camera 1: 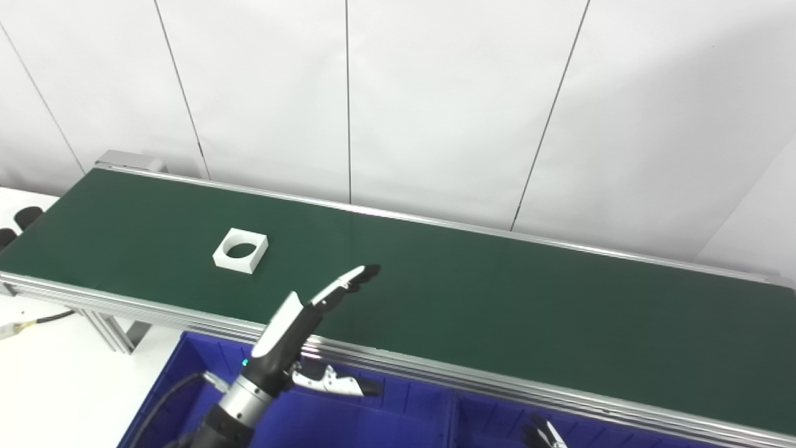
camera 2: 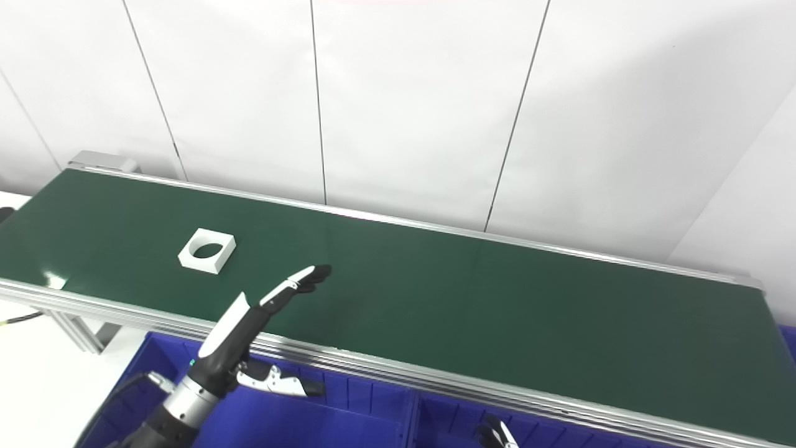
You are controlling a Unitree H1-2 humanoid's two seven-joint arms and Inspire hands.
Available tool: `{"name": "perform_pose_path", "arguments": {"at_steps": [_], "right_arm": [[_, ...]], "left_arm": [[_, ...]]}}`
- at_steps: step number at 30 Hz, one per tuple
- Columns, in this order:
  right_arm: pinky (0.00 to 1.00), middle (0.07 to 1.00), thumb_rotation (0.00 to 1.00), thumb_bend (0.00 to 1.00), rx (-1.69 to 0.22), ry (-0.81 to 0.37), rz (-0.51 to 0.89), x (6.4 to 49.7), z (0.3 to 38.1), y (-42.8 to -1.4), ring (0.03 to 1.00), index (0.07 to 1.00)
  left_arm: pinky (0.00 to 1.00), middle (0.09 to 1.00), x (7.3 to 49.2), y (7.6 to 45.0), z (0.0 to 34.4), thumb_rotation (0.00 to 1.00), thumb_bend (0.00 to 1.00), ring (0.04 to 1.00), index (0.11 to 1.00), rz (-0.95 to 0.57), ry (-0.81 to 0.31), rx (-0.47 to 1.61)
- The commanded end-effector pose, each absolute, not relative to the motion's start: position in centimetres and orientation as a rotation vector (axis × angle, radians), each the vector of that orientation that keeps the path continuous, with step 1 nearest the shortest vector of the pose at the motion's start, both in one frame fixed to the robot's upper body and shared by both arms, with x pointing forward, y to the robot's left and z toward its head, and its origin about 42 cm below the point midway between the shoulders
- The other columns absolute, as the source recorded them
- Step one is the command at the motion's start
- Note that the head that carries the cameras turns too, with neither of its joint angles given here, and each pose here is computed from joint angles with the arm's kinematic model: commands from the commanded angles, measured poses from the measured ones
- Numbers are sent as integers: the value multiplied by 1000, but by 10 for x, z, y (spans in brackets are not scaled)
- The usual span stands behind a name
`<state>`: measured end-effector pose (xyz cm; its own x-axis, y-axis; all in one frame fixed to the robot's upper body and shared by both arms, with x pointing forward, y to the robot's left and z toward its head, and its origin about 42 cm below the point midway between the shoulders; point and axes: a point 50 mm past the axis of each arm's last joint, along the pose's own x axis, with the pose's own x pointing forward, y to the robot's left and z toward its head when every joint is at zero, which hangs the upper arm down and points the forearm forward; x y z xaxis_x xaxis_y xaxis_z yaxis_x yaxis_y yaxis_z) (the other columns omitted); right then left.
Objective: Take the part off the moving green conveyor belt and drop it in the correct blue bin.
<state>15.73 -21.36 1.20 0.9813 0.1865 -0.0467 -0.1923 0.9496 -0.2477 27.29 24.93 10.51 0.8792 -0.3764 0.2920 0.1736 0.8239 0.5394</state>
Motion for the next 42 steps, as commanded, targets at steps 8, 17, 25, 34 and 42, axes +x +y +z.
{"name": "perform_pose_path", "arguments": {"at_steps": [8,17,25,34,42], "right_arm": [[849,869,273,901,-229,-70,185,162,25,-210,865,923],[855,867,273,903,-225,-72,187,161,27,-212,862,915],[852,867,273,911,-218,-72,195,160,28,-212,864,913],[845,863,257,908,-225,-75,200,158,29,-212,858,910],[847,862,275,916,-230,-78,204,157,31,-215,857,910]], "left_arm": [[891,954,330,286,132,484,763,932,953,-310,-442,666],[890,951,371,306,146,386,752,934,950,-270,-418,706],[890,955,398,321,151,332,803,939,941,-216,-379,726],[838,957,424,335,153,258,861,918,951,-184,-317,759],[823,966,442,351,155,229,923,912,962,-183,-211,909]]}}
